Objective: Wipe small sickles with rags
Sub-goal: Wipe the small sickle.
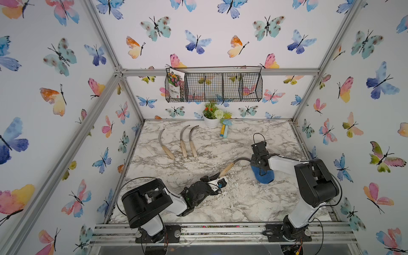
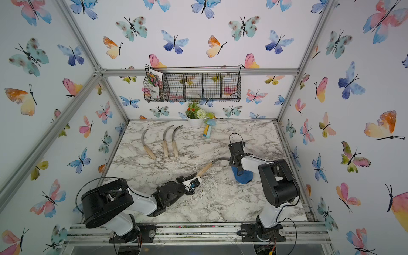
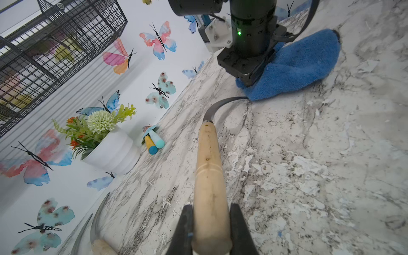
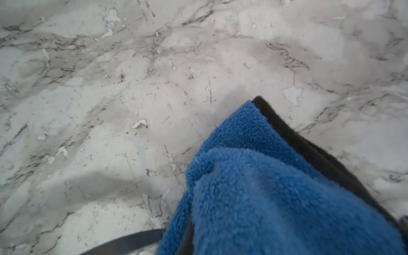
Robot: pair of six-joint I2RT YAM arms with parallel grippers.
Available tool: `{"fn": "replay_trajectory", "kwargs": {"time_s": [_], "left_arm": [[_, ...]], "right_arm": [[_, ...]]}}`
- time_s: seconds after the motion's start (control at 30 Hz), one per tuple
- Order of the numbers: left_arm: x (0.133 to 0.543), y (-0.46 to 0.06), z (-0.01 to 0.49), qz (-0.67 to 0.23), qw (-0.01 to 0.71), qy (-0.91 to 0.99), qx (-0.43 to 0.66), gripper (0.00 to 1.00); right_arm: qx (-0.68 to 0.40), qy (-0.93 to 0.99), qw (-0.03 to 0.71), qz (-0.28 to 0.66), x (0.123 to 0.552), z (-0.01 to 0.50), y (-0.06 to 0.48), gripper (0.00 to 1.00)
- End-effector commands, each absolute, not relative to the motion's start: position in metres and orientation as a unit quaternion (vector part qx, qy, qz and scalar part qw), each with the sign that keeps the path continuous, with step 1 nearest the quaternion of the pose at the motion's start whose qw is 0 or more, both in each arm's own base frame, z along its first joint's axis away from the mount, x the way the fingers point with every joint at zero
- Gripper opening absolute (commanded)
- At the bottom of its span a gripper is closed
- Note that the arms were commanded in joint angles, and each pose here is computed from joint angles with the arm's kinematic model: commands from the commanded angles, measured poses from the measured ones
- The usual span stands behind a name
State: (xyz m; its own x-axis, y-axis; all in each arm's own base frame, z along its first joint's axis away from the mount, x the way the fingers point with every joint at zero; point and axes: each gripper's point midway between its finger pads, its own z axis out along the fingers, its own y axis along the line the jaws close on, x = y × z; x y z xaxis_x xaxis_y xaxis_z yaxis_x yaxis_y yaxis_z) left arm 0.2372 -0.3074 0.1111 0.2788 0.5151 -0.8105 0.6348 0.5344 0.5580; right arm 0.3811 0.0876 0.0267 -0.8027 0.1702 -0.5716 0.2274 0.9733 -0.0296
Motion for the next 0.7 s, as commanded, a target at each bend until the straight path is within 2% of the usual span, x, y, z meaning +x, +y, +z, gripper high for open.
{"fn": "replay_trajectory", "kwargs": {"time_s": [0.0,0.23,0.47,0.67], "left_arm": [[0.236,-0.31,0.129,-0.035,0.678,0.566,0.467,0.0],[0.22,-0.315,0.131,-0.011,0.704,0.524,0.479,0.0],[0.216,-0.331,0.115,-0.034,0.662,0.538,0.52,0.0],[0.217,-0.333,0.113,-0.033,0.661,0.538,0.522,0.0]], "right_arm": [[0.104,0.948,0.296,-0.052,0.386,0.025,0.088,0.02],[0.055,0.949,0.31,0.003,0.397,0.035,0.114,0.02],[0.009,0.94,0.336,0.065,0.4,0.057,0.142,0.02],[-0.058,0.931,0.348,0.09,0.389,0.072,0.188,0.02]]}}
